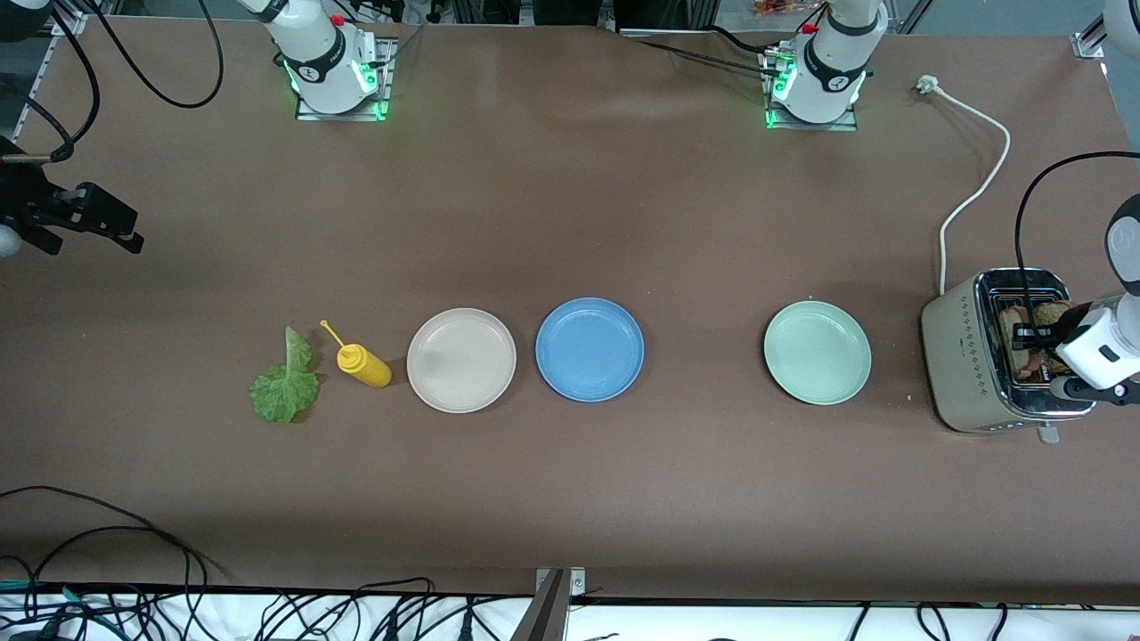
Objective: Make sandwich in blue plate with both arms
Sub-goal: 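Move the left gripper over the toaster and lower onto a bread slice, then grasp the bread slice with the left gripper and lift it out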
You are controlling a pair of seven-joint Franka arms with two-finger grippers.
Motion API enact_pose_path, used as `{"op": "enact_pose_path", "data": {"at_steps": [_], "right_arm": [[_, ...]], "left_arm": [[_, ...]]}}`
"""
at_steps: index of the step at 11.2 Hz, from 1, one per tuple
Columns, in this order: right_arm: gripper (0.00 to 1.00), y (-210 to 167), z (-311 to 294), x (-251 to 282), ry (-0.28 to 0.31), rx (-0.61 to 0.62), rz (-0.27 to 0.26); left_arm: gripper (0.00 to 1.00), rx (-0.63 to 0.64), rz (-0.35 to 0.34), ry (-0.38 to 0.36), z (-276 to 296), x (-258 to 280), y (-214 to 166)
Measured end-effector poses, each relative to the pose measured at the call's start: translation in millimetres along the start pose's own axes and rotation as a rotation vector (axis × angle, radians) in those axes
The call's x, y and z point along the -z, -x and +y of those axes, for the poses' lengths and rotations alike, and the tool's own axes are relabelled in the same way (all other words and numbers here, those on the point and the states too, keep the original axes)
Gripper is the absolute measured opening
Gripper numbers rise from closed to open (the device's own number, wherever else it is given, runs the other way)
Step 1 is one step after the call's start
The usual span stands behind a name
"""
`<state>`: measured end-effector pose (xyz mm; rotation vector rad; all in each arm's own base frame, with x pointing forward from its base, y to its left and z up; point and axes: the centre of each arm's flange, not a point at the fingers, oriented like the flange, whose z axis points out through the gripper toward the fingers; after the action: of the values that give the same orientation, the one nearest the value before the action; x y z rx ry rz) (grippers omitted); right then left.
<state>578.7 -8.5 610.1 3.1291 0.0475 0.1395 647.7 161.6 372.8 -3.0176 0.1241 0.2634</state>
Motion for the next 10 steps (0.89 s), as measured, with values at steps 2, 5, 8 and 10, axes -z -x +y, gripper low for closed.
{"op": "enact_pose_path", "data": {"at_steps": [2, 5, 8, 10], "right_arm": [[1.00, 0, 0, 0, 0.000, 0.000, 0.000], [1.00, 0, 0, 0, 0.000, 0.000, 0.000], [1.00, 0, 0, 0, 0.000, 0.000, 0.000], [1.00, 0, 0, -1, 0.000, -0.001, -0.001]], "left_arm": [[0.13, 0.002, -0.009, 0.002, -2, -3, 1], [0.12, 0.001, -0.023, 0.005, -1, 4, 2], [0.12, -0.007, -0.040, 0.003, 8, 34, 11], [0.09, -0.033, -0.042, -0.030, 25, 64, 20]]}}
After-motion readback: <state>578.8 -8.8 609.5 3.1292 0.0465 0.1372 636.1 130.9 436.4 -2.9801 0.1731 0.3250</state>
